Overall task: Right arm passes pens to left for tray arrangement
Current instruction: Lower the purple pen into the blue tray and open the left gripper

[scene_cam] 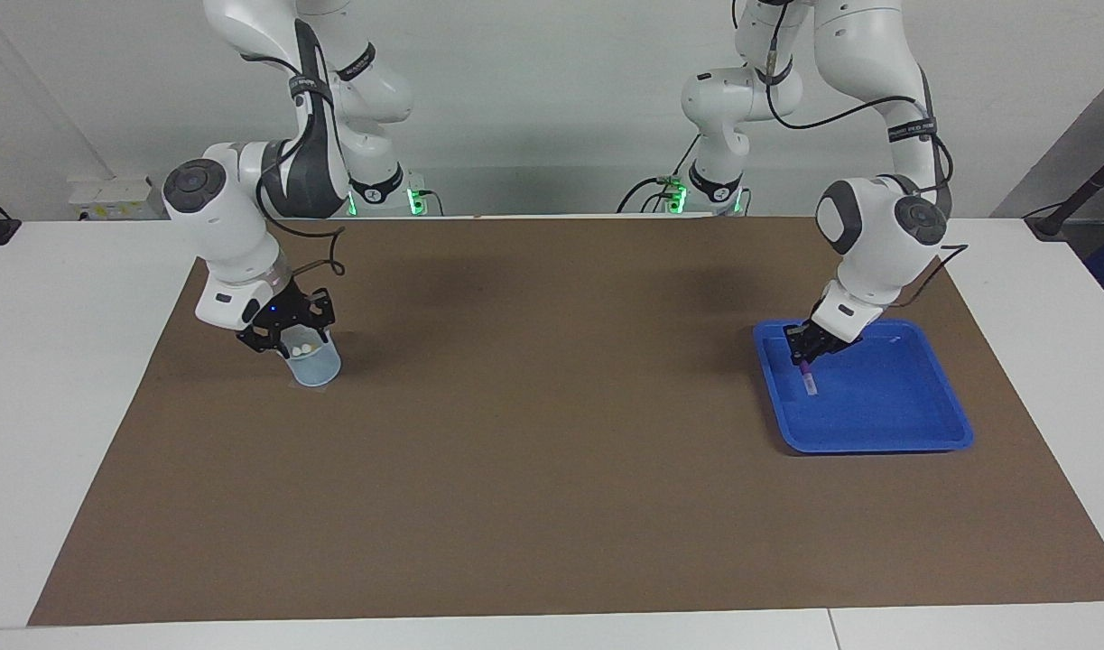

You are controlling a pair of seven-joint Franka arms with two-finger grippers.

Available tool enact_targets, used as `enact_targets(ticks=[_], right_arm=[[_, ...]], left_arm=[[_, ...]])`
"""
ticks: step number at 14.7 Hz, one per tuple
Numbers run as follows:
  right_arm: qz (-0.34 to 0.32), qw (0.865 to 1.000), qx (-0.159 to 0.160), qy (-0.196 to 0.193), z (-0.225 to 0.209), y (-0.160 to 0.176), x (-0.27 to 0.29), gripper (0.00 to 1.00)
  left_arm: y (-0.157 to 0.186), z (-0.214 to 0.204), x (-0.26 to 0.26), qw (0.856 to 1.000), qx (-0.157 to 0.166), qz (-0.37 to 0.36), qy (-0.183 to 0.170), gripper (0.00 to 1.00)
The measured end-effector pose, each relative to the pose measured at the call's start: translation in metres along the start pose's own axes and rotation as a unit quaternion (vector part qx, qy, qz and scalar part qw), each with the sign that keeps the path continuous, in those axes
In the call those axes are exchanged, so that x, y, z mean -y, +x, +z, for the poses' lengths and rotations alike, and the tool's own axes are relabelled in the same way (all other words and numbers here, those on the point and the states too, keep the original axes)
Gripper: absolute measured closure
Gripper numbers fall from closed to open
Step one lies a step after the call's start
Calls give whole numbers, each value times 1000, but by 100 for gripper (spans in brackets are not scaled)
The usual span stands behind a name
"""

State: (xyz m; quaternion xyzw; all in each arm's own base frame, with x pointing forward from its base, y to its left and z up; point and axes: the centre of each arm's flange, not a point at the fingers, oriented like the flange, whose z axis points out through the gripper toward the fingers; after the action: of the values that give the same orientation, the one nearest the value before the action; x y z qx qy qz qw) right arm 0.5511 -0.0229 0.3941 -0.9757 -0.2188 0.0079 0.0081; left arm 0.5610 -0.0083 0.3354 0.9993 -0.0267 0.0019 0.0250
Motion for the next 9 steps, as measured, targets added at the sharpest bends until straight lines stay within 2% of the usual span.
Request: enact_targets(ticks=[2, 4, 5, 6, 7, 8, 9], right_arm=[[3, 1000, 1, 1, 4, 0, -3, 40], [1, 1000, 1, 1, 4, 0, -2, 44], [1, 1000, 1, 1, 4, 1, -1, 49], [0, 1000, 1, 1, 4, 1, -1, 49], [0, 1000, 1, 1, 4, 1, -1, 54], [1, 1000, 0, 1, 3, 1, -1, 66], [1, 1000, -1, 0, 1, 1, -2, 66]], left_arm=[[3, 11, 4, 1000, -3, 2, 6, 83], [6, 21, 7, 1000, -7, 3, 9, 83], [7, 26, 7, 1000, -8, 3, 9, 83], [7, 29, 8, 1000, -7, 3, 9, 83], [8, 32, 8, 1000, -7, 4, 9, 83], [8, 33, 8, 1000, -8, 4, 10, 83], [8, 33, 8, 1000, -9, 4, 10, 83]])
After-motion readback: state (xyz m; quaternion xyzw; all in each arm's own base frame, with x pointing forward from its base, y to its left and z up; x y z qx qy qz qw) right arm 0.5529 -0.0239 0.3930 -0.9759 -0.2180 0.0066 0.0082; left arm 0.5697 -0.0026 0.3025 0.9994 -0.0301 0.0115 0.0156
